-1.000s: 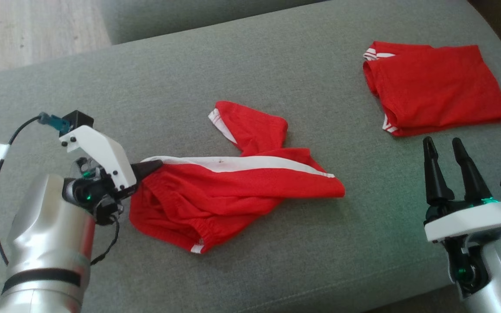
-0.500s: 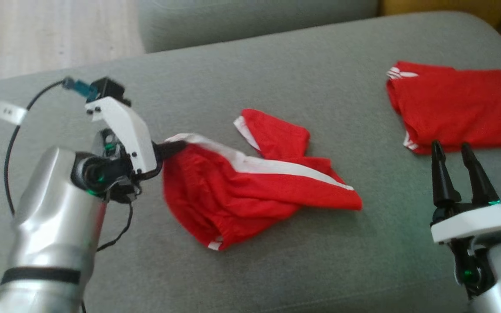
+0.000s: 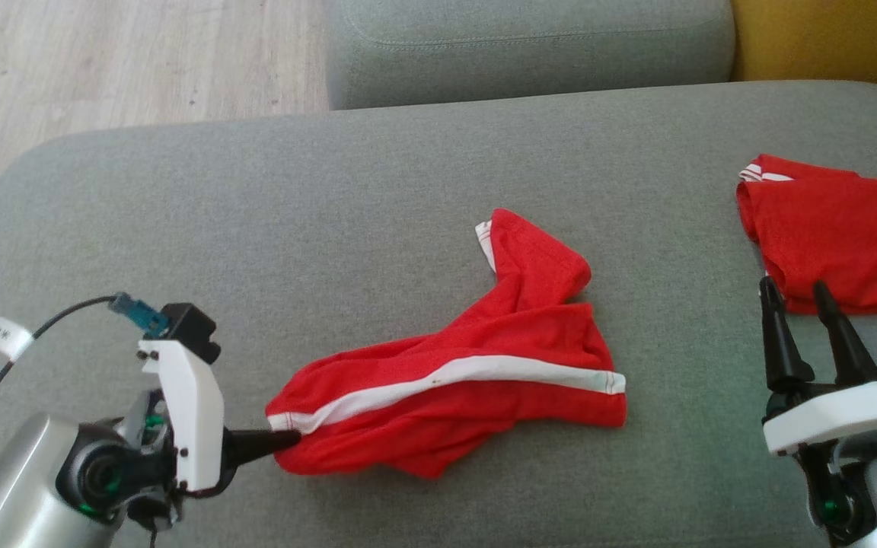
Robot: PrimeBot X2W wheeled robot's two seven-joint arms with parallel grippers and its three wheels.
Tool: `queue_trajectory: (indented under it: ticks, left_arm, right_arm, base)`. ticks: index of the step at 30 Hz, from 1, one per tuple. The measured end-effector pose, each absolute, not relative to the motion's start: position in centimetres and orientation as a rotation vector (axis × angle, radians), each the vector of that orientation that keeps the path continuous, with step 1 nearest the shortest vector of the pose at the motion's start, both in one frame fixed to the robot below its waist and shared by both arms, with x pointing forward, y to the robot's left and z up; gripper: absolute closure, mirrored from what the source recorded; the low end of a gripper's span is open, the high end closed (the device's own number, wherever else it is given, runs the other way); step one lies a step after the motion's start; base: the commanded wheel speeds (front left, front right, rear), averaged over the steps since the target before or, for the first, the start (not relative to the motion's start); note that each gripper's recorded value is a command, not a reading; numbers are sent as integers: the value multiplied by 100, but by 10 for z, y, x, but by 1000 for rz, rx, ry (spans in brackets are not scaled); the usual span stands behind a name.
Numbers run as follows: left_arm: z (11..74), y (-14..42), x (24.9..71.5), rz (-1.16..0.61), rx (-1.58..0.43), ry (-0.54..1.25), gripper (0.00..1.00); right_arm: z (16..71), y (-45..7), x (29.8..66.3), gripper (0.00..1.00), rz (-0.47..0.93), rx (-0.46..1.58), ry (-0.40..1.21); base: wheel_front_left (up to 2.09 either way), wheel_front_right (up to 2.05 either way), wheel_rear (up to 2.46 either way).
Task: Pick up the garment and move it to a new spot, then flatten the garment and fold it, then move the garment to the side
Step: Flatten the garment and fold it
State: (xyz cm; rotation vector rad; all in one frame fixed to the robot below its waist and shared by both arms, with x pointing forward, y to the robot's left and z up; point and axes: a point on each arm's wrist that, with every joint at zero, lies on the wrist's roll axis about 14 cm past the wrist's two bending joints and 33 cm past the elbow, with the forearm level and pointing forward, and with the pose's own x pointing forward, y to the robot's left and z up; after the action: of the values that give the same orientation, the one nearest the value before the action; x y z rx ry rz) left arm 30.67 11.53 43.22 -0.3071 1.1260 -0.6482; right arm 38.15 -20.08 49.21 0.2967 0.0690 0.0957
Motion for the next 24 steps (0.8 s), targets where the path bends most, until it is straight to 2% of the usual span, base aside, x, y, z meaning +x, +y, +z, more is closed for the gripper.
queue_trajectory:
  ticks: [1,2,3,7,11,15,19,24]
  left_arm:
    - [432,115,307,-648,-307,1126,65]
    - [431,116,309,-639,-316,1114,12]
    - [430,117,311,-628,-322,1103,0]
    - [419,120,313,-590,-324,1095,0]
    - [420,123,321,-579,-221,1005,0]
    - [436,147,345,-508,-62,810,0]
    - [457,150,357,-436,-29,619,0]
    - [490,174,370,-228,-13,302,0]
  right_arm:
    - [492,-201,382,0,96,297,69]
    - [492,-201,381,0,96,296,71]
    - [491,-201,381,0,96,291,77]
    - [490,-203,380,0,92,274,84]
    - [493,-205,377,0,86,263,74]
    - [497,-205,370,0,83,274,53]
    - [496,-204,362,0,79,273,41]
    - [500,-203,360,0,80,267,15]
  base:
    - [0,0,0]
    - [0,0,0]
    - [0,0,0]
    - [0,0,0]
    - [0,0,0]
    - [0,0,0]
    - [0,0,0]
    - [0,0,0]
